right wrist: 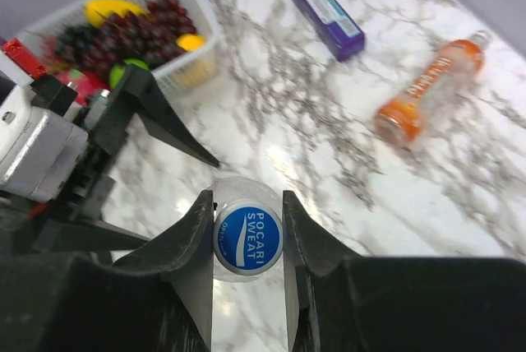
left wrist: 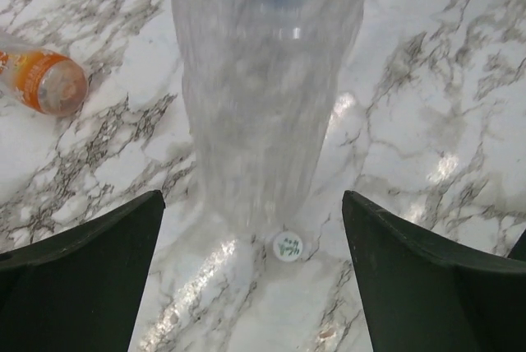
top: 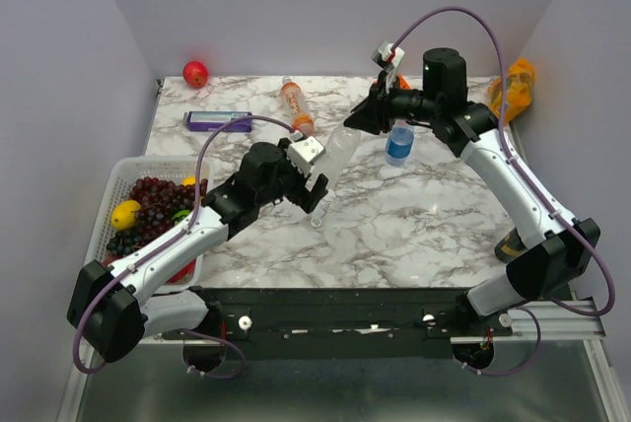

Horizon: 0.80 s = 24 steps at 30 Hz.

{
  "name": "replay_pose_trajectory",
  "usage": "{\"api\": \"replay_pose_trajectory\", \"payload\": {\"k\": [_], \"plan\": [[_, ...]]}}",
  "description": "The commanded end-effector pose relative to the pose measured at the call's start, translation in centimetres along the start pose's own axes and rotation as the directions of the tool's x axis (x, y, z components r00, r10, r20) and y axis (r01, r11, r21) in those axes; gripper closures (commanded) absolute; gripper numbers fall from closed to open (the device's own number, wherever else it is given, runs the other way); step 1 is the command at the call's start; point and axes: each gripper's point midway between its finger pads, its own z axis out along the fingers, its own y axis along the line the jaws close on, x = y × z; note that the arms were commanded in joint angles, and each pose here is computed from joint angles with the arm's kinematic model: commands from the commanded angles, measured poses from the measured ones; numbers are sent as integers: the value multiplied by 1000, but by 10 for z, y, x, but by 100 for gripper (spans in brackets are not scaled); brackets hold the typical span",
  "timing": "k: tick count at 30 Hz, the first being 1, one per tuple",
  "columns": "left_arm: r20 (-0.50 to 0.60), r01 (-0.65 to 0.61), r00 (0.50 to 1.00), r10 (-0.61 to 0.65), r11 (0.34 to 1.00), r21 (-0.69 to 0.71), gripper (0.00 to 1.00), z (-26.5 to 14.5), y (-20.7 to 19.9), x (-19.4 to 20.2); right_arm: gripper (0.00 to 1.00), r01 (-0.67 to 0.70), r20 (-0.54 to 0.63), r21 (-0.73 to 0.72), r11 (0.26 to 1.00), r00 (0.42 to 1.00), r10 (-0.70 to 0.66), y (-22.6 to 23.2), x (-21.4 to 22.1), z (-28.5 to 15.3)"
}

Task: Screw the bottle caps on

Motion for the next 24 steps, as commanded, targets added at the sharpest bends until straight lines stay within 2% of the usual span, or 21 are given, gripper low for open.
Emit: {"api": "replay_pose_trajectory", "payload": {"k": [1,3,8,24], "plan": [[-114,-125,986,122,992,-18,1,-9,9,45,94,249,-170,125,960,959,-227,-26,26,-28],[-123,-132,984,129,991,-24,1,-13,10,50,94,285,-208,152,946,945,-251,-36,37,-30],[-144,-125,982,122,992,-14,1,-15,8,59,94,204,-258,184,962,954,-153,-62,71,-27],[-170,-145,975,140,989,-17,1,-13,13,64,86,235,-291,250,939,944,-159,-97,111,-15]]}}
